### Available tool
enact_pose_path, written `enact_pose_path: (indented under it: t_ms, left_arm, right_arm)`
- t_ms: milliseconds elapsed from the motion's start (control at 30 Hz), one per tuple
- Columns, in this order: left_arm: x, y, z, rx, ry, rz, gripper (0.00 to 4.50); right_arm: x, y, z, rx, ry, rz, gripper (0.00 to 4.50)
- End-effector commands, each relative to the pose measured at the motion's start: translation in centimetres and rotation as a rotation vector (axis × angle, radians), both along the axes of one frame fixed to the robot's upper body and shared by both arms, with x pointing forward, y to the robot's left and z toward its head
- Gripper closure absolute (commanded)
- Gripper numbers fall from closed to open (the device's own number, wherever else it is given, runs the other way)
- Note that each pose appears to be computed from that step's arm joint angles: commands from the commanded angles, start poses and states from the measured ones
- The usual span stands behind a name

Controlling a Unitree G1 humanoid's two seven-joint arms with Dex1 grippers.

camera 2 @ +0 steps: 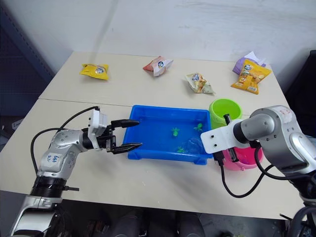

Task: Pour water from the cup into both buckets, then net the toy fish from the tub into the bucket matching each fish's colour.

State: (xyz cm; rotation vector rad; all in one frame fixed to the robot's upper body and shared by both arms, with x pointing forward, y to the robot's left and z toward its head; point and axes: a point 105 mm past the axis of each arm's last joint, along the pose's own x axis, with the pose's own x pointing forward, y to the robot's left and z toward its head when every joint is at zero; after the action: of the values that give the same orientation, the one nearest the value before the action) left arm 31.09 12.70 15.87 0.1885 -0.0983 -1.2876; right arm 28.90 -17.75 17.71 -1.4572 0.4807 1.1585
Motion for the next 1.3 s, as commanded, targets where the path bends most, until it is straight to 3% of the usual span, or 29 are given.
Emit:
enact_pose_path:
  t_ms: [33,233,367,967,1300]
  left_arm:
    - [-0.2,0.3,0.8,-0.013,-0.028,0.002,0.04]
    - [-0.3,0.4,0.8,-0.012,-0.028,0.006,0.04]
    - [-0.5,0.5,0.5,-0.012,-0.022,0.01,0.04]
    - [0.2,0.5,0.7,-0.014,-0.038,0.012,0.04]
    - [0.5,0.4,0.8,-0.015,-0.048,0.003,0.04]
  right_arm:
    - [0.5,0.0,0.8,0.08,0.001,-0.046,4.5]
    - [1.4,0.3,2.0,0.178,-0.038,-0.093,4.5]
    - [2.2,-1.1,2.7,0.017,-0.147,-0.004,4.5]
    - [3.4,0.3,3.2,-0.207,-0.328,0.24,4.5]
    - [1.1,-0.5,2.0,-0.287,-0.18,0.283,4.5]
